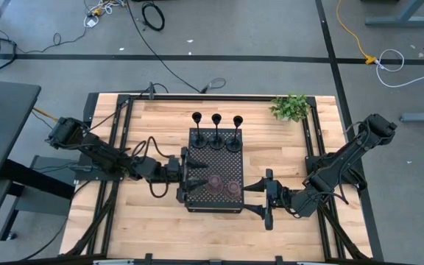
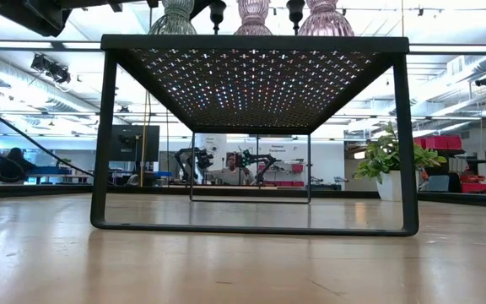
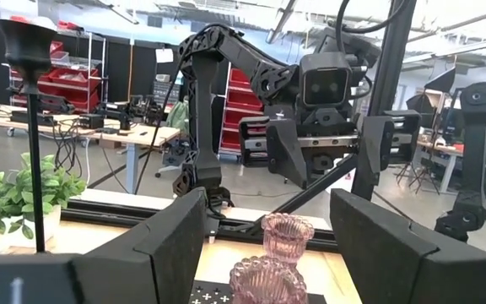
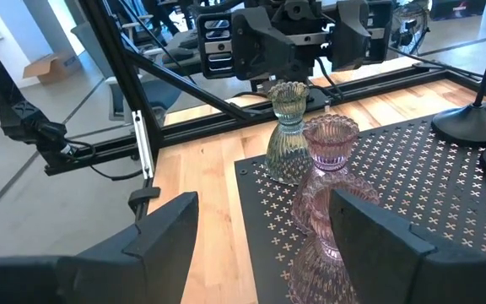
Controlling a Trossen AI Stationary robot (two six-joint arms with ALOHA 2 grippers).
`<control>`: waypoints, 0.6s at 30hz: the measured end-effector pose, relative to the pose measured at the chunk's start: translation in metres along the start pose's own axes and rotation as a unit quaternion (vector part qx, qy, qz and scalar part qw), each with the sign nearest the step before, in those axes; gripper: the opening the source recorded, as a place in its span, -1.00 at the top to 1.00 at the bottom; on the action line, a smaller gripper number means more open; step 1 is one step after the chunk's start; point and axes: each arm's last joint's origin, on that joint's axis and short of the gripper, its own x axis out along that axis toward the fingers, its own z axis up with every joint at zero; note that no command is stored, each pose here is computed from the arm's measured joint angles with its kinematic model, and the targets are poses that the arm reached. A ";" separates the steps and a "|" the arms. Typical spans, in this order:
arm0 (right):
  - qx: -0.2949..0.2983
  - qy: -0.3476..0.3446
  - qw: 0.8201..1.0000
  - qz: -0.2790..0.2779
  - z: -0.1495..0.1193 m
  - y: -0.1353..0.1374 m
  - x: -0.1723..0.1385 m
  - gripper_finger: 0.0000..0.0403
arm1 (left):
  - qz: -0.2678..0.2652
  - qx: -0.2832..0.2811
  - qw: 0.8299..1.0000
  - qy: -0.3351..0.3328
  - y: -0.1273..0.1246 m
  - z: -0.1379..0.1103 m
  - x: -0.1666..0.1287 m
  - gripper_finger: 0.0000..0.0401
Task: Pick & Place candle stick holders
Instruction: Return to Home Position
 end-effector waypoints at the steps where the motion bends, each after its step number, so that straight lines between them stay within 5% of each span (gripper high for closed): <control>1: 0.000 0.000 1.000 0.000 0.000 0.000 0.000 -0.31 | 0.000 0.000 1.000 0.000 0.000 0.000 0.000 -0.26; 18: 0.000 0.000 1.000 0.000 0.000 0.000 0.000 -0.31 | -0.003 -0.011 1.000 -0.026 -0.001 0.005 0.000 -0.26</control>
